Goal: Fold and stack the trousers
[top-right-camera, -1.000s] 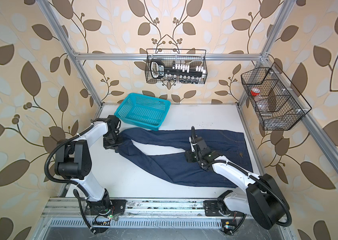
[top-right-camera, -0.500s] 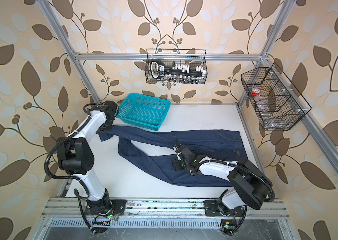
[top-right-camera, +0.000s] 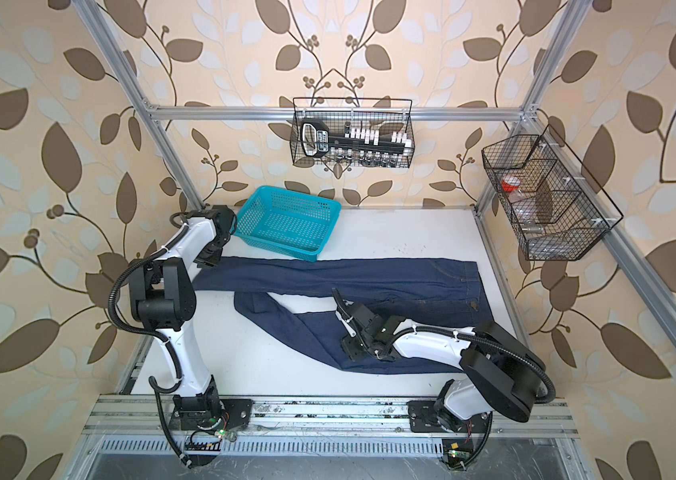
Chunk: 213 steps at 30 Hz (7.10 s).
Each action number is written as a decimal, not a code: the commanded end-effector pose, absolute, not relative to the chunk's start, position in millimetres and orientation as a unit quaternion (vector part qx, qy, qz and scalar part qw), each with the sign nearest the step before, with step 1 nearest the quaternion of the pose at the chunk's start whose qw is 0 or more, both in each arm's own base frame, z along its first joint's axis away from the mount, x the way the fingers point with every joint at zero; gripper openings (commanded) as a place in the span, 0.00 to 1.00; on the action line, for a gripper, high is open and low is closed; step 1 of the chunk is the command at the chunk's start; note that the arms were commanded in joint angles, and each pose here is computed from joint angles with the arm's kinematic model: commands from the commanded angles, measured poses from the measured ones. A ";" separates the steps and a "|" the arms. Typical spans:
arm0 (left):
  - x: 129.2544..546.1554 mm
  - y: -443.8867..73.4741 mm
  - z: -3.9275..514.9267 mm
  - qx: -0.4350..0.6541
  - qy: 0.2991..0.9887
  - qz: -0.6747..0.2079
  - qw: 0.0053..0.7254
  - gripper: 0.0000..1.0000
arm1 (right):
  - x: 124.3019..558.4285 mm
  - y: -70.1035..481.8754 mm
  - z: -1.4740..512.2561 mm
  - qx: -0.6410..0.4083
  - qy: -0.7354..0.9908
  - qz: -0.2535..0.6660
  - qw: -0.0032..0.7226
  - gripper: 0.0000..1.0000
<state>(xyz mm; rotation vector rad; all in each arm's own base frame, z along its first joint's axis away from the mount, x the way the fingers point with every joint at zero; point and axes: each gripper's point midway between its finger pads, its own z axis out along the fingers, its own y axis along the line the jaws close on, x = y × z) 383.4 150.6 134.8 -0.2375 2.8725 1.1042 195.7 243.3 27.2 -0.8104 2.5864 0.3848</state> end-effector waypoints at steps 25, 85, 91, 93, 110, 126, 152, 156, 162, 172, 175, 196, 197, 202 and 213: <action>320.7 -74.0 92.8 -0.204 0.977 -0.041 0.057 0.68 | 263.4 220.9 108.4 -0.223 0.910 0.188 0.293 0.63; 307.0 -73.9 49.8 -0.271 0.960 0.060 0.032 0.00 | 323.4 285.2 81.5 -0.137 0.897 0.314 0.280 0.62; 286.6 -72.8 60.7 -0.264 0.963 0.047 0.027 0.00 | 302.6 330.5 59.2 -0.174 0.899 0.318 0.248 0.58; 277.6 -69.9 62.1 -0.262 0.963 0.049 0.024 0.00 | 295.4 345.9 52.5 -0.195 0.897 0.316 0.239 0.57; 193.0 -24.1 52.4 -0.317 0.942 0.110 -0.007 0.00 | 278.7 328.1 -21.5 -0.276 0.930 0.146 0.195 0.40; 144.1 -3.3 39.4 -0.541 0.841 0.012 -0.018 0.06 | 282.7 308.1 -15.2 -0.253 0.937 0.124 0.208 0.40; 282.2 7.1 67.2 -0.280 0.959 0.032 0.031 0.62 | 274.5 336.5 19.7 -0.277 0.911 0.210 0.221 0.44; 288.3 0.0 47.0 -0.278 0.960 0.013 0.017 0.56 | 275.1 333.6 19.2 -0.274 0.912 0.210 0.221 0.44; 292.9 -8.5 30.6 -0.286 0.958 -0.007 0.002 0.22 | 275.9 330.9 17.2 -0.270 0.914 0.209 0.218 0.44; 296.7 3.9 55.1 -0.297 0.955 -0.011 0.019 0.00 | 280.9 326.1 14.7 -0.256 0.918 0.211 0.217 0.44; 292.9 20.6 68.6 -0.289 0.956 0.032 0.031 0.00 | 281.5 323.2 13.4 -0.251 0.920 0.211 0.215 0.44; 344.1 10.5 32.4 -0.267 0.960 -0.076 0.046 0.34 | 277.8 324.7 13.5 -0.250 0.919 0.219 0.210 0.44; 345.2 9.6 33.1 -0.268 0.959 -0.080 0.046 0.30 | 277.7 324.8 13.6 -0.250 0.919 0.219 0.210 0.44; 344.4 5.6 29.6 -0.264 0.960 -0.090 0.037 0.22 | 276.9 325.3 13.2 -0.250 0.919 0.222 0.208 0.44; 351.5 4.9 41.0 -0.253 0.962 -0.096 0.045 0.00 | 275.7 326.7 10.4 -0.249 0.920 0.224 0.204 0.44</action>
